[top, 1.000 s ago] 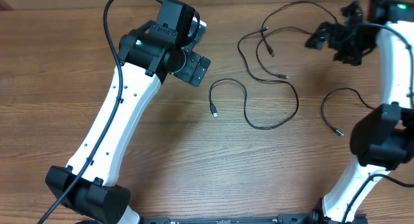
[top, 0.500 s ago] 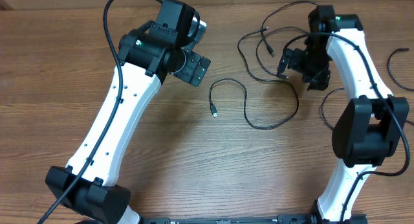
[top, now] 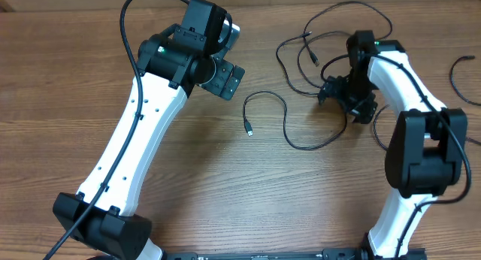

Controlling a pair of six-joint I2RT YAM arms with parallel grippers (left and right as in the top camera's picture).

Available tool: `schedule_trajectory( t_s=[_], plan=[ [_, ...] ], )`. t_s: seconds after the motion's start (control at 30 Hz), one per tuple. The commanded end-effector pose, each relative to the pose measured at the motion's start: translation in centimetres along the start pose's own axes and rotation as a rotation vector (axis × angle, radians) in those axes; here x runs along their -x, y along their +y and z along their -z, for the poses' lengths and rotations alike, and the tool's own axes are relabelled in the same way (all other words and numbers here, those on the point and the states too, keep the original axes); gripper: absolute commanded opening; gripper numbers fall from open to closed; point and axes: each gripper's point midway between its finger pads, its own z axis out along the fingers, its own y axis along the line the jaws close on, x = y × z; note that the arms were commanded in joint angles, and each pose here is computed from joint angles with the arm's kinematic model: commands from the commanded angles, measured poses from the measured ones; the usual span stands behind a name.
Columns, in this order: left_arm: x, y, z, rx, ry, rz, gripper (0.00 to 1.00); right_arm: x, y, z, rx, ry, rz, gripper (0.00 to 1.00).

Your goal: Untangle cables

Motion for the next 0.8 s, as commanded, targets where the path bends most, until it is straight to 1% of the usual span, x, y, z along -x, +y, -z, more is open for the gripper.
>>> schedule_trajectory(
  t_s=[0.0,0.1,0.2,0.57,0.67,0.77],
  plan=[
    [0.0,0.0,-0.2,-0.007,0.002,0.019,1.0,-0.7,-0.3,2.9,0.025,-0.094,-0.013,1.0],
    [0.0,0.0,-0.2,-0.007,0.002,0.019,1.0,-1.1,-0.6,2.4,0.045,-0.118,-0.029,1.0],
    [0.0,0.0,-0.2,-0.007,0.002,0.019,1.0,-1.5,-0.9,1.6,0.042,-0.107,-0.032,1.0],
    [0.0,0.0,-0.2,-0.007,0.002,0.019,1.0,-3.1,-2.4,-3.6,0.036,-0.088,-0.103,0.99],
    [0.0,0.0,-0.2,-0.007,0.002,0.019,1.0,-3.0,-2.3,-3.7,0.04,-0.095,-0.096,0.93],
    [0.0,0.0,-0.2,-0.007,0.002,0.019,1.0,-2.8,-2.2,-3.7,0.045,-0.102,-0.096,0.8]
  ],
)
